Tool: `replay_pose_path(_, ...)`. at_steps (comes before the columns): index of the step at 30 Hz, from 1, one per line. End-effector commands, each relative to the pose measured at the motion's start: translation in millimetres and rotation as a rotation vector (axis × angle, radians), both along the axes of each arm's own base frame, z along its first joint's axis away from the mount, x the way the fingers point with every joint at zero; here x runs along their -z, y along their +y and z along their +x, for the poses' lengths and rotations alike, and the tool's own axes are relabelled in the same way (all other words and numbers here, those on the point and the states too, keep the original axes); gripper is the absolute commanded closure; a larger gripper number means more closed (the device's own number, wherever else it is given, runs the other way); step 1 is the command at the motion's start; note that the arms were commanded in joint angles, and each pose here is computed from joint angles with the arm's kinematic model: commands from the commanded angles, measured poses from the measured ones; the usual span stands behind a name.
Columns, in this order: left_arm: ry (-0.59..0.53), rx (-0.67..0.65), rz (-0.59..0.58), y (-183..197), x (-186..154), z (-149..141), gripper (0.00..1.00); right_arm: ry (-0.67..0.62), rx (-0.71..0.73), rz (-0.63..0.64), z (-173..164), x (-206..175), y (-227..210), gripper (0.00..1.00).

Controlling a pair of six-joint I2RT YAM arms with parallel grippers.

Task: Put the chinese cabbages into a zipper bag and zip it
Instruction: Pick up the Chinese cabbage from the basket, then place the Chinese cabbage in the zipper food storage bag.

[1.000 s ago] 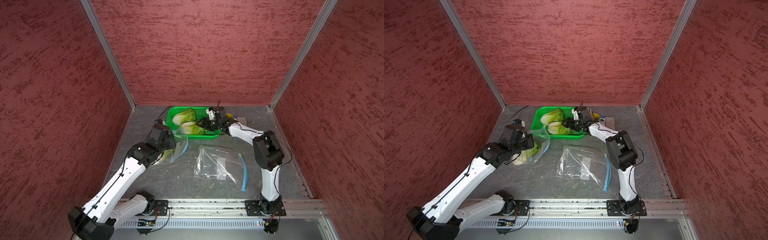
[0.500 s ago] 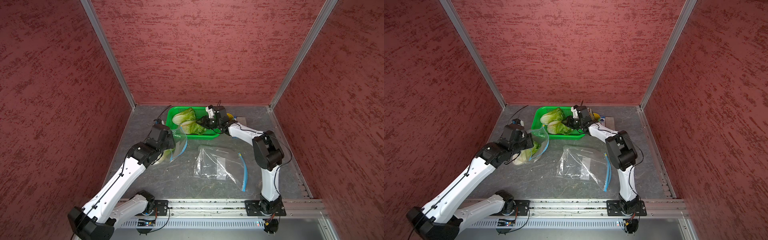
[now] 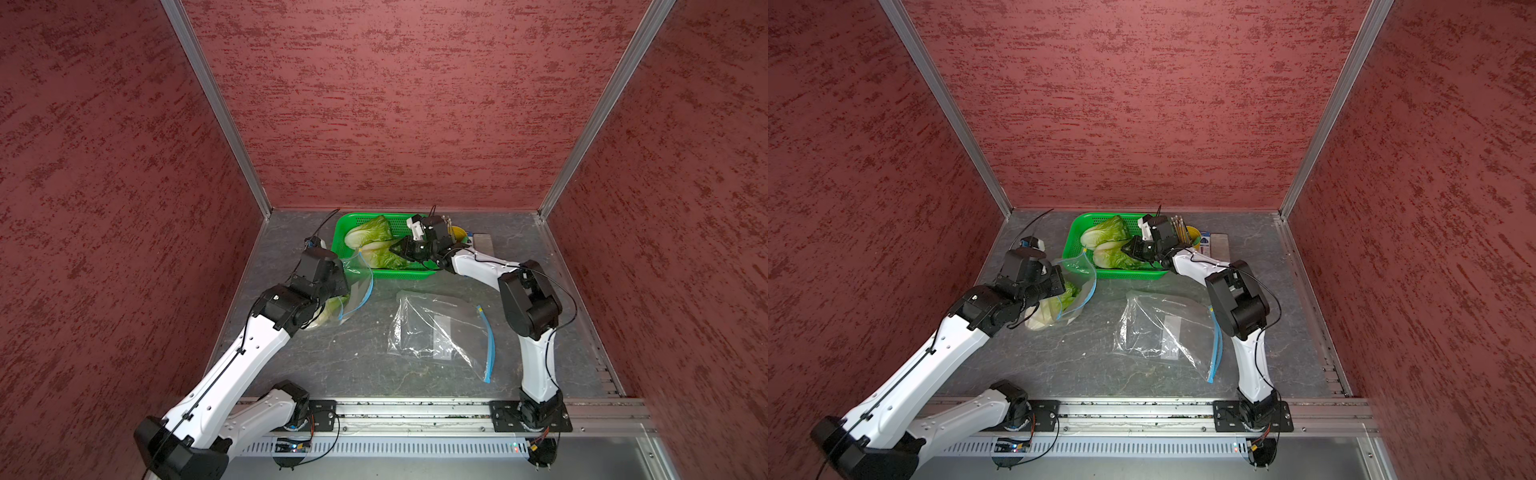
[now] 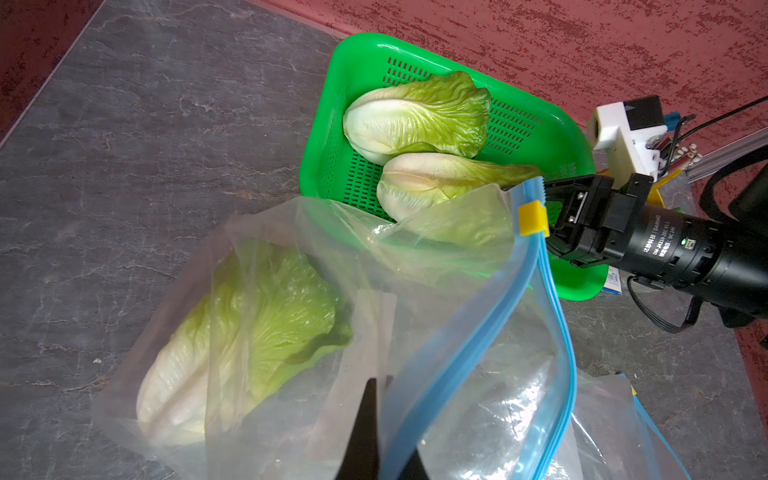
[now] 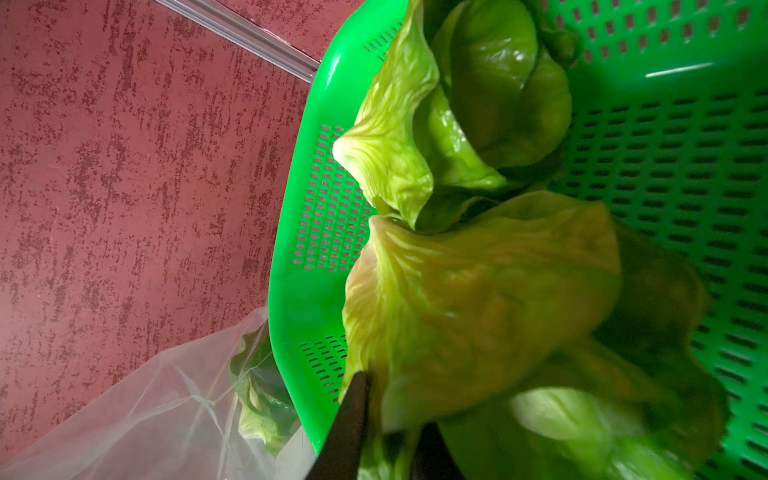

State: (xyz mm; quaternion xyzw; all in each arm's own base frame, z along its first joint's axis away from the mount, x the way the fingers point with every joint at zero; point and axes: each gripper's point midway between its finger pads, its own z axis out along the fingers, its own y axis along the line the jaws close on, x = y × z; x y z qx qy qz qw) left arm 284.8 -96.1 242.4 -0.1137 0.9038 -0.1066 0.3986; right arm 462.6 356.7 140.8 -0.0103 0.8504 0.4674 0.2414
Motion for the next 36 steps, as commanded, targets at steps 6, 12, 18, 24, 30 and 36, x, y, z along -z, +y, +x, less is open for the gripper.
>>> replay_pose_path(6, -0.031, -0.063, 0.034, 23.3, -17.6, -0.8, 1.00, -0.122, 0.014, 0.066, 3.9, -54.1, 2.9, 0.96)
replay_pose_path(12, -0.004, -0.135, 0.111, 60.8, -31.1, -8.7, 1.00, -0.183, 0.028, 0.077, 2.1, -80.1, -1.7, 1.00)
replay_pose_path(18, -0.034, -0.159, 0.173, 88.9, -53.8, -14.1, 1.00, -0.248, 0.048, 0.095, -4.7, -105.5, -9.9, 1.00)
replay_pose_path(24, -0.012, -0.029, 0.113, 61.1, -49.4, -1.2, 1.00, -0.309, 0.071, 0.084, -10.7, -125.7, -19.7, 1.00)
replay_pose_path(30, 0.008, 0.134, 0.054, -1.5, -25.3, 8.6, 1.00, -0.352, 0.120, 0.059, -15.5, -138.5, -33.5, 1.00)
replay_pose_path(36, 0.054, 0.194, 0.048, -33.3, -5.5, 12.8, 1.00, -0.398, 0.153, 0.031, -22.7, -155.9, -47.1, 1.00)
